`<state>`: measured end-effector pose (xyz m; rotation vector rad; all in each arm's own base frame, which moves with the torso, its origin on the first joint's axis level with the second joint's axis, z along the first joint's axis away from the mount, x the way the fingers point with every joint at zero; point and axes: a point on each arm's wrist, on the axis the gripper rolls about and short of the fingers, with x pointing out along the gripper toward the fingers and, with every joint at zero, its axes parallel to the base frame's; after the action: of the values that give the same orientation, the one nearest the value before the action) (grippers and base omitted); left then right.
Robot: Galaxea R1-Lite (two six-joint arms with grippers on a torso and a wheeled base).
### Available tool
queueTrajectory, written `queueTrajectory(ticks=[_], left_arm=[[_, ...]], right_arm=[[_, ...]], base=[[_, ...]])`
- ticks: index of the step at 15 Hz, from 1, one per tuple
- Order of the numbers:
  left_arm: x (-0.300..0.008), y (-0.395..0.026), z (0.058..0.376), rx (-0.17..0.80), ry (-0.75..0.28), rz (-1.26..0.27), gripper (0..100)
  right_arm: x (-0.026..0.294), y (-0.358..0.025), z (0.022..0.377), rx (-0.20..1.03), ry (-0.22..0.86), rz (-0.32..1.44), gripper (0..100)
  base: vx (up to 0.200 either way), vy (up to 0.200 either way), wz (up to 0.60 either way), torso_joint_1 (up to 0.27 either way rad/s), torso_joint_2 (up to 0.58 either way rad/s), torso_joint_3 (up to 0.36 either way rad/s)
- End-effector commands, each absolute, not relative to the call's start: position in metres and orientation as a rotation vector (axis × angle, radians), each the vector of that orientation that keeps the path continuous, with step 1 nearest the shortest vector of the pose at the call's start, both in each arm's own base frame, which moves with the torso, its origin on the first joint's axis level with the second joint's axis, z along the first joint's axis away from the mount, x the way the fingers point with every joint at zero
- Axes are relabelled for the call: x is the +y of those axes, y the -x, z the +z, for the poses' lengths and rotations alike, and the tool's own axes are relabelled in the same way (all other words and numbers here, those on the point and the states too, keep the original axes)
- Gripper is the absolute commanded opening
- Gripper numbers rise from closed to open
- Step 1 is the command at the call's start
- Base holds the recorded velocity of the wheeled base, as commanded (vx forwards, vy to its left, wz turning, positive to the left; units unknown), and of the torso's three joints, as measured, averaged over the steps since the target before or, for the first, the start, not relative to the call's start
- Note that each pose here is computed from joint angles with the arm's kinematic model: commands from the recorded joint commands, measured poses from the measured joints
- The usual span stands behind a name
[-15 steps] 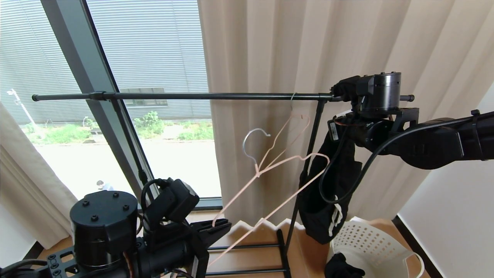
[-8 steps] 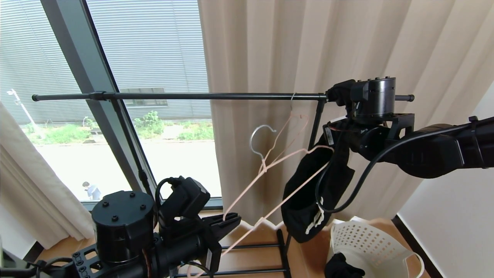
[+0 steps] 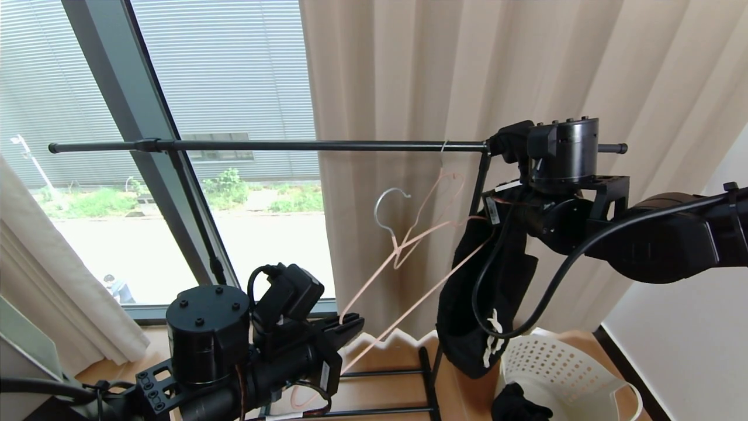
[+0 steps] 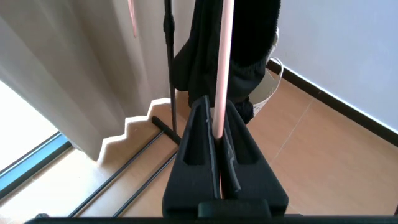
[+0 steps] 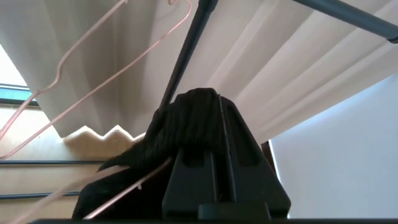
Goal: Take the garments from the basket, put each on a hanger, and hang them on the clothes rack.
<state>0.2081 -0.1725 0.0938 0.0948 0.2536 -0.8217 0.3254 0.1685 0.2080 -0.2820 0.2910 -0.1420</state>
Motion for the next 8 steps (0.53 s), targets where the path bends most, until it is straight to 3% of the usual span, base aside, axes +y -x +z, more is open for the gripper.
queueTrajectory(ticks=[1,8], left_arm=[[-0.175,-0.211,0.089,0.268,-0.096,-0.823,0],[-0.173,-0.21,0.091,0.248,-0.096,-0.798,0]], right_arm=[[0.181,-0.316,0.208,0.284,0.264,-0.105,0],[0.228,-0.263,0.209,0.26,0.176,0.002,0]], base=[[0.0,0.0,0.0,0.0,0.0,0.0],[0.0,0.0,0.0,0.0,0.0,0.0]])
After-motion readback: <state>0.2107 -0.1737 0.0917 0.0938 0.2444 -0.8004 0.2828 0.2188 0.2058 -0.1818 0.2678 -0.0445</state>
